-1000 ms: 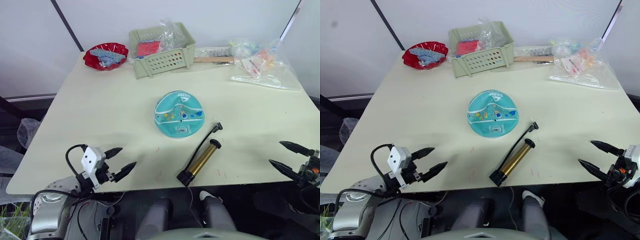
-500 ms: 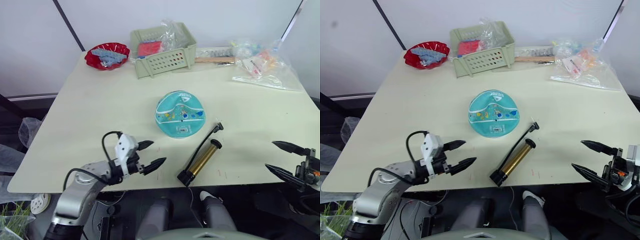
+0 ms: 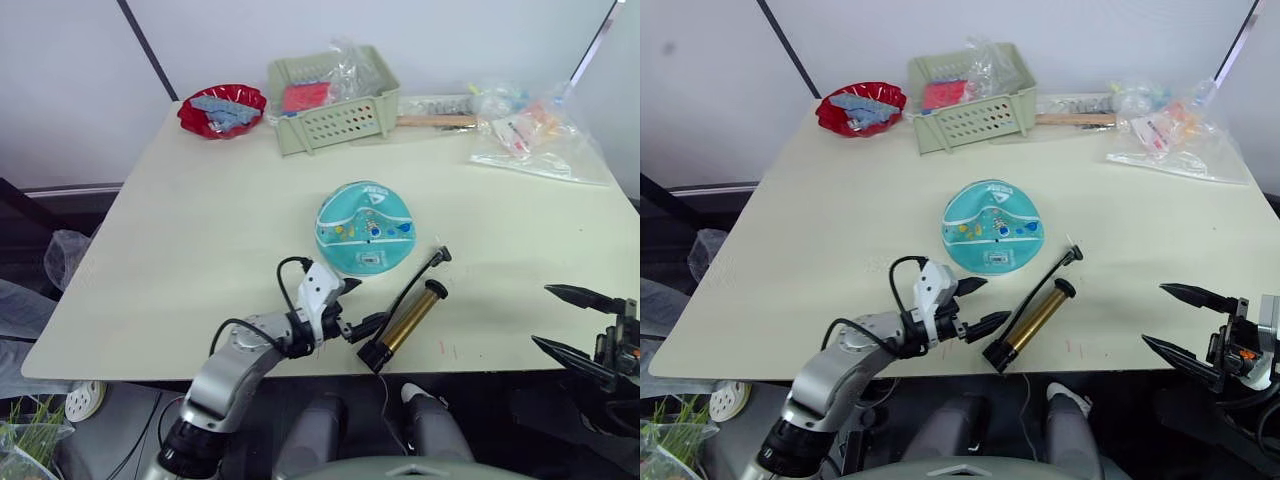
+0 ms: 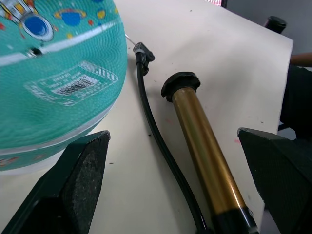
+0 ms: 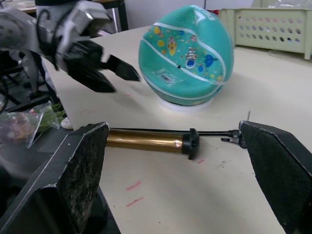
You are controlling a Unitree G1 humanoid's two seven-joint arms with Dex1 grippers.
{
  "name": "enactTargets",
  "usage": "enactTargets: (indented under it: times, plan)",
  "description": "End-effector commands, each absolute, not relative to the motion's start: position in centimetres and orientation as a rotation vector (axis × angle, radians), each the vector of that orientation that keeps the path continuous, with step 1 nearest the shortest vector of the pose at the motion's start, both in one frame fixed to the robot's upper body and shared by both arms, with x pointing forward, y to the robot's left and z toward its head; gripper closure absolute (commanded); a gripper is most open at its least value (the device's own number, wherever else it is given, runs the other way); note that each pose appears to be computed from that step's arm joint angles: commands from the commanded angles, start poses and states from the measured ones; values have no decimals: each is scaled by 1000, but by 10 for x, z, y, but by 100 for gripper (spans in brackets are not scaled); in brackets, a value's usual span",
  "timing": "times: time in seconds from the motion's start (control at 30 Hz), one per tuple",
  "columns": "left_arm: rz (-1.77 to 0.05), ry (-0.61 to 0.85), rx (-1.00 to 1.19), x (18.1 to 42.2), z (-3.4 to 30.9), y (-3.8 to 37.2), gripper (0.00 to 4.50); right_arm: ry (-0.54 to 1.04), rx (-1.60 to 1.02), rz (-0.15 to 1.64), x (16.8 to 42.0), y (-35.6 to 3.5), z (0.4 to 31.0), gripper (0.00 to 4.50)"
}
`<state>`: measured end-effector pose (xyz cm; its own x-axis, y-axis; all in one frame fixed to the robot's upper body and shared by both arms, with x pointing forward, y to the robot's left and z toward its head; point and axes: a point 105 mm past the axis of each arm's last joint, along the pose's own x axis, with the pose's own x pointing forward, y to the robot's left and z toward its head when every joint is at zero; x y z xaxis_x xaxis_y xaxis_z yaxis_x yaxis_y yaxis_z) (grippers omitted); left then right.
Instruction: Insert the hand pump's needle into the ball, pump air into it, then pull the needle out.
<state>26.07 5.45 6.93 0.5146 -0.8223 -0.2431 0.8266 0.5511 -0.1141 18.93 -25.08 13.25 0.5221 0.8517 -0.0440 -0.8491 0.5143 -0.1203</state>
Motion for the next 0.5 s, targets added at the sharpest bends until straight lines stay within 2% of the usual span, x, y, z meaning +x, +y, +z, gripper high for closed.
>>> enactTargets:
  times: [0.03,0.13,0.23,0.37,0.5]
  plan:
    - [-999,268,19,263,72,39,0,-52,-165,1026,187,-249,142,2]
    - [-998,270,7,266,72,33,0,-56,-163,1019,188,-248,144,2]
    - [-981,277,25,271,70,30,73,-52,-163,1019,187,-247,144,0]
    - [-922,263,27,283,72,27,258,-50,-163,1015,187,-246,144,0]
    - [-890,259,55,291,71,23,258,-53,-160,1019,187,-244,144,0]
